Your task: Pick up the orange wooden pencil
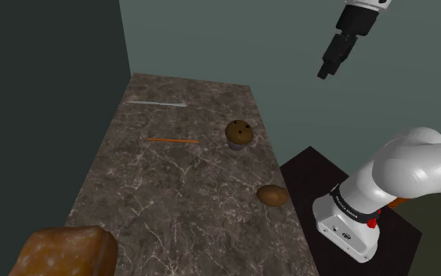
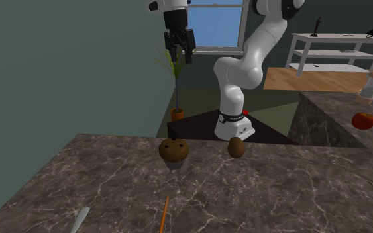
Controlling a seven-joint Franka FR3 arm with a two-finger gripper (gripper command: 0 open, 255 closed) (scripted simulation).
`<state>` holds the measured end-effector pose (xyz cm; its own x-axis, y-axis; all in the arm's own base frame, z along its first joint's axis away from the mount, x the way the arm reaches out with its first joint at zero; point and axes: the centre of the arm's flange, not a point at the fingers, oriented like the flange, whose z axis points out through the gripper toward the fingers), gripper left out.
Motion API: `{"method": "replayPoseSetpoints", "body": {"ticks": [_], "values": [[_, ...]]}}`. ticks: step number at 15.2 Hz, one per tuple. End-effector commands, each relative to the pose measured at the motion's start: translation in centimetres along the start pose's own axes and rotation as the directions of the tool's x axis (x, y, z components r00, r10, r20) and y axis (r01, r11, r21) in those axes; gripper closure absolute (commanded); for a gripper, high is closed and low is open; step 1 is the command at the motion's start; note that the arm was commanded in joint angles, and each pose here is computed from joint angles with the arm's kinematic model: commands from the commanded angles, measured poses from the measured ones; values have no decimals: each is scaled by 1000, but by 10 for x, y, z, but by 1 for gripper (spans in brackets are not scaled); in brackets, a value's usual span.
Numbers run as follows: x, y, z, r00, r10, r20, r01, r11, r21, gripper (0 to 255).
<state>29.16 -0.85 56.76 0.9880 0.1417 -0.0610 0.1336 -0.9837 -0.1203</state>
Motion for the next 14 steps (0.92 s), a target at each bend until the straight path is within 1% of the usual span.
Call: {"method": "replayPoseSetpoints", "body": {"ticks": [1,4,7,10,14], "values": [[0,0,0,1000,0,0,0,1000,0,0],[29,-20,20,997,-70,-6,70,997,-31,0],[56,-42,41,990,-141,-10,140,988,-62,0],[83,-65,62,978,-210,-12,208,974,-93,0],[115,-98,91,953,-302,-11,298,945,-134,0]]}}
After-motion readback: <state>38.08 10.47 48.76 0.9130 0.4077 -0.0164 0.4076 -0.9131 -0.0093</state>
